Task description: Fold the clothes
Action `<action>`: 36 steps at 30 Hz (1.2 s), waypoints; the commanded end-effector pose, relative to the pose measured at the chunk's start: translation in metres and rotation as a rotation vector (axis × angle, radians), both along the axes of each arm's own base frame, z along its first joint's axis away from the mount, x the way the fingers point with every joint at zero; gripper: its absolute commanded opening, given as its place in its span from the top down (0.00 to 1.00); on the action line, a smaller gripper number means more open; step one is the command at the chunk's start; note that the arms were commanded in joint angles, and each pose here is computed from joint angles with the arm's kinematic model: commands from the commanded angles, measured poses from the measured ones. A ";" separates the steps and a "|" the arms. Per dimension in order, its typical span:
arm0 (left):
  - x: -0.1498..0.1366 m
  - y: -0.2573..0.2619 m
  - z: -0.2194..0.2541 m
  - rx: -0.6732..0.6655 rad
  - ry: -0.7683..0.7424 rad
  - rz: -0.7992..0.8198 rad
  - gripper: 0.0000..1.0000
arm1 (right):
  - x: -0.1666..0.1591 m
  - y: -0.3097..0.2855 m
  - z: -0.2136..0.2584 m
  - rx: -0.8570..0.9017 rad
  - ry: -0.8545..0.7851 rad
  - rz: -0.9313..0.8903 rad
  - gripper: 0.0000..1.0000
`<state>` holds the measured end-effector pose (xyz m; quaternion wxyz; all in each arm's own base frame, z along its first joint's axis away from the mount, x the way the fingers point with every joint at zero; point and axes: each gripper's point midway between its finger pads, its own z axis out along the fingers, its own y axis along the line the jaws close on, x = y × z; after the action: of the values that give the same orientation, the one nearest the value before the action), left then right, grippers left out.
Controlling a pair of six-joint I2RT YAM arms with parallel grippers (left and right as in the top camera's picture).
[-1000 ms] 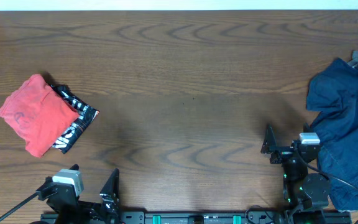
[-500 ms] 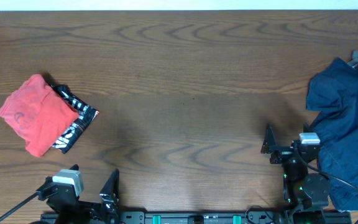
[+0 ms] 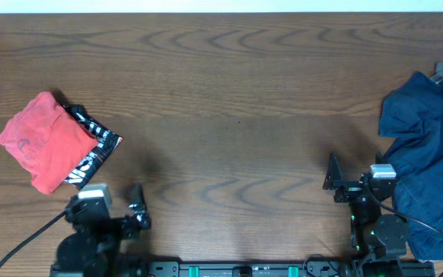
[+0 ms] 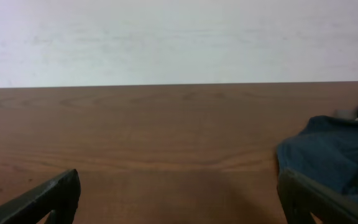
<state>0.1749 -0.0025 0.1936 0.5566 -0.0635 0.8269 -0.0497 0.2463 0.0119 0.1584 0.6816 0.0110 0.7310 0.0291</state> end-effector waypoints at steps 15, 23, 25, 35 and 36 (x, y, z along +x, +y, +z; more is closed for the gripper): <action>0.069 0.007 -0.056 0.025 -0.233 0.044 0.02 | 0.000 0.002 0.000 -0.015 -0.002 0.008 0.01; 0.069 0.007 -0.057 0.025 -0.230 0.045 0.02 | 0.000 0.002 0.000 -0.015 -0.002 0.008 0.01; 0.069 0.007 -0.057 0.025 -0.229 0.045 0.02 | 0.000 0.002 0.000 -0.015 -0.002 0.008 0.01; 0.069 0.007 -0.057 0.025 -0.229 0.045 0.02 | 0.000 0.002 0.000 -0.015 -0.002 0.008 0.01; 0.069 0.007 -0.057 0.025 -0.229 0.044 0.02 | 0.000 0.002 0.000 -0.015 -0.002 0.008 0.01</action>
<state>0.2438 0.0008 0.1543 0.6641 -0.0670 0.7431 -0.0471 0.2462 0.0119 0.1585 0.6818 0.0110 0.7309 0.0291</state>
